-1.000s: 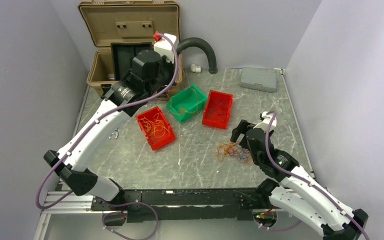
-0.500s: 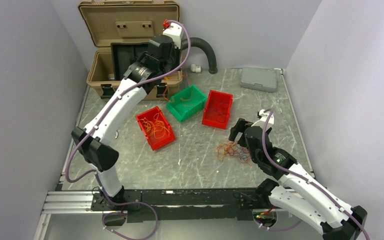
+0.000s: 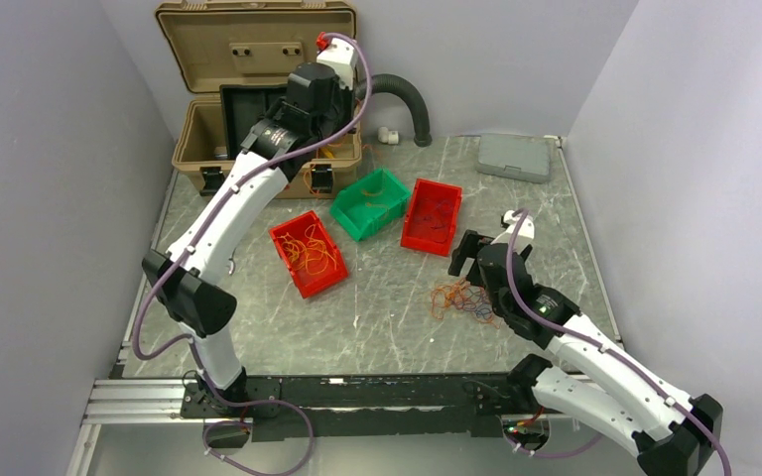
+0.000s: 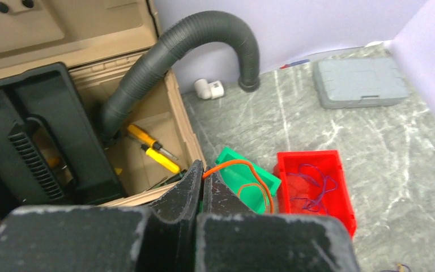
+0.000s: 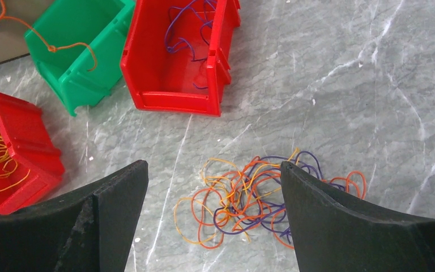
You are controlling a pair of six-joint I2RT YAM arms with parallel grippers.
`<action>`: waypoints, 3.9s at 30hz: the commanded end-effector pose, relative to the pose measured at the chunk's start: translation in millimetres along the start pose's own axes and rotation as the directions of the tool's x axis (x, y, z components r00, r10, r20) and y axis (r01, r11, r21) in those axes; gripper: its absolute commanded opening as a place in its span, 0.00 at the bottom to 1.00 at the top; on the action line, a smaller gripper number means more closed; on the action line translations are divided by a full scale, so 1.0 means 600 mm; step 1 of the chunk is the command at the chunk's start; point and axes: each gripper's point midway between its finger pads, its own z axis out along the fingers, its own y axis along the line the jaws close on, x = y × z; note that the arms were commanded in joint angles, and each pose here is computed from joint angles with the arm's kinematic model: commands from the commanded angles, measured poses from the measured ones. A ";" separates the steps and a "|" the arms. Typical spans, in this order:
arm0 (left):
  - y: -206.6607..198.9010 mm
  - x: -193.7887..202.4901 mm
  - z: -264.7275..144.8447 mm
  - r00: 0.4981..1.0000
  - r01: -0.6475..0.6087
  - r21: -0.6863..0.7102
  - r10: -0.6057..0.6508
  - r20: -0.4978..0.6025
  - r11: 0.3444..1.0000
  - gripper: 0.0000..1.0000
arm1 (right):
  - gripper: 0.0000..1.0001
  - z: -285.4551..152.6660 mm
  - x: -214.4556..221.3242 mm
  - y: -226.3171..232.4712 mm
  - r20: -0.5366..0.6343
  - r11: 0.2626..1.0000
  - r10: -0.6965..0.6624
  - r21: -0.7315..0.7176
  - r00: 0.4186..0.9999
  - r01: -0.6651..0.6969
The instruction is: Untangle the cables
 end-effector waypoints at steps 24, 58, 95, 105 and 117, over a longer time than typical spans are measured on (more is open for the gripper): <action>-0.061 -0.205 -0.148 0.909 0.138 0.347 -0.258 0.329 0.928 0.00 | 0.89 -0.010 -0.045 0.049 0.057 0.992 0.002 -0.127 0.998 0.005; -0.020 0.070 0.055 0.958 0.279 0.187 -0.285 0.006 0.942 0.00 | 0.88 -0.035 -0.057 0.044 0.091 0.984 0.023 -0.176 0.996 -0.007; -0.060 0.396 0.163 0.965 0.135 0.099 -0.108 -0.240 0.986 0.00 | 0.88 -0.046 -0.064 0.033 0.103 0.987 0.013 -0.163 0.995 0.004; -0.061 0.443 0.203 0.905 0.072 0.090 -0.027 -0.425 0.993 0.00 | 0.88 -0.053 -0.057 0.026 0.088 0.986 0.042 -0.164 0.995 -0.027; -0.074 0.446 0.206 0.836 0.016 0.162 0.076 -0.544 0.987 0.44 | 0.88 -0.051 -0.055 0.031 0.073 0.986 0.047 -0.165 0.996 -0.034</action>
